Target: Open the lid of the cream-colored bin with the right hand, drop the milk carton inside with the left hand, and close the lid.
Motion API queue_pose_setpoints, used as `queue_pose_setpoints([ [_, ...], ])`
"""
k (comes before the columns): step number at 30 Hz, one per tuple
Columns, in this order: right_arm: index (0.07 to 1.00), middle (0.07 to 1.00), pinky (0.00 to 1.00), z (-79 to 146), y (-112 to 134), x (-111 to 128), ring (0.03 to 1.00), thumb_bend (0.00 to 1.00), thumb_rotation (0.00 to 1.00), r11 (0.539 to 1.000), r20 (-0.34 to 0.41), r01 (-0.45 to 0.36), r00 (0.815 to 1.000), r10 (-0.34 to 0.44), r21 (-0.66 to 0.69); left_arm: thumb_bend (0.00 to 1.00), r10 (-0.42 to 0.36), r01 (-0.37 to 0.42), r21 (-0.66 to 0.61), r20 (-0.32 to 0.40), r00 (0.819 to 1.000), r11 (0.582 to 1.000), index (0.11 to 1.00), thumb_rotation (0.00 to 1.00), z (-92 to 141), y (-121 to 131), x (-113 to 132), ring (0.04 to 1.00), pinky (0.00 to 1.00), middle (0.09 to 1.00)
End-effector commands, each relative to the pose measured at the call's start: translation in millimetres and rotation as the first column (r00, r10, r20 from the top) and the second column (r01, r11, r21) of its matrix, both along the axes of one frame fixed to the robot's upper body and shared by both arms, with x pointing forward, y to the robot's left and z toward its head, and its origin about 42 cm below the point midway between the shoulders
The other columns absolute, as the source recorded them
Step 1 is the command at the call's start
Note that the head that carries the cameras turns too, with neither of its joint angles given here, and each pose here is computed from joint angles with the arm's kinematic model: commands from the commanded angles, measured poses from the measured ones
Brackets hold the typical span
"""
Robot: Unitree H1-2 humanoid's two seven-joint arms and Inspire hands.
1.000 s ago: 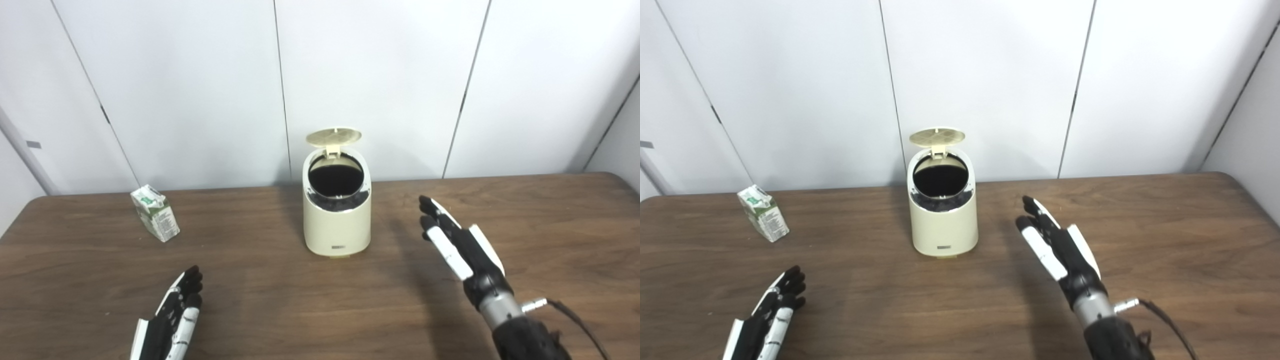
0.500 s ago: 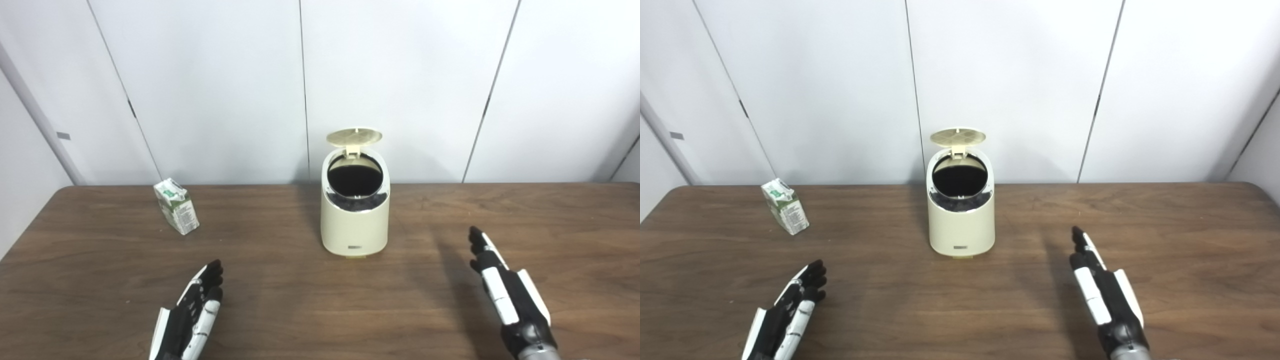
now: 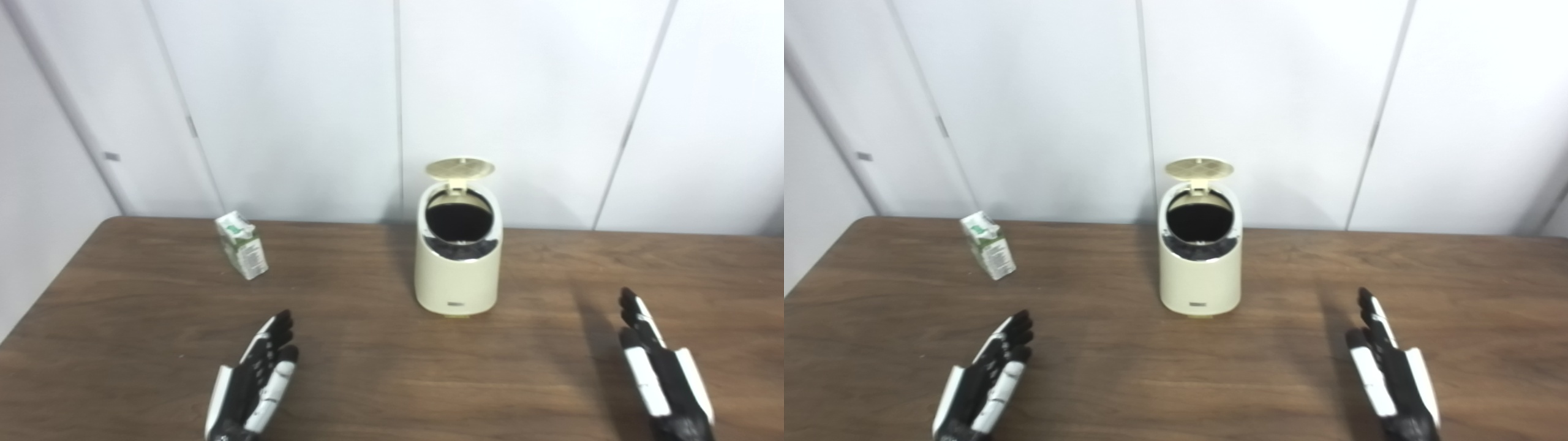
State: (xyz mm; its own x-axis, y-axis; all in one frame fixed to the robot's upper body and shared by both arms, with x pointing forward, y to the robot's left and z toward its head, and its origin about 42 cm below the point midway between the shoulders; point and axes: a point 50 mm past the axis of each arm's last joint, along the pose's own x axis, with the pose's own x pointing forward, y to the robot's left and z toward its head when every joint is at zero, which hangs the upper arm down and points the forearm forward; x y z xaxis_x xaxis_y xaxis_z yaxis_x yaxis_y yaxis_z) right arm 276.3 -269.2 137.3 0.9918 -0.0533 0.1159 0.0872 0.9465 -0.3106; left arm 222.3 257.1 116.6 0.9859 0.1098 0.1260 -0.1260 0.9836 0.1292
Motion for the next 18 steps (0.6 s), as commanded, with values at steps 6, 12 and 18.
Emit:
queue_pose_setpoints([
  [6,0.964,0.965,0.95,20,-9,3,0.963,0.62,1.00,0.999,0.069,-0.034,0.997,0.032,0.027,0.60,0.014,-0.012,-0.032,0.051,0.999,0.999,0.945,0.60,6,-15,0,0.886,0.79,0.914],
  [12,0.937,0.937,0.89,26,-9,3,0.935,0.61,1.00,0.999,0.063,-0.039,0.997,0.039,-0.001,0.64,0.060,-0.057,-0.046,0.064,0.996,0.997,0.925,0.40,8,-16,6,0.835,0.72,0.885],
  [18,0.895,0.907,0.83,23,-10,7,0.897,0.60,1.00,0.999,0.054,-0.034,0.998,0.036,-0.034,0.65,0.109,-0.110,0.007,0.088,0.990,0.994,0.924,0.31,17,-5,20,0.841,0.75,0.898],
])
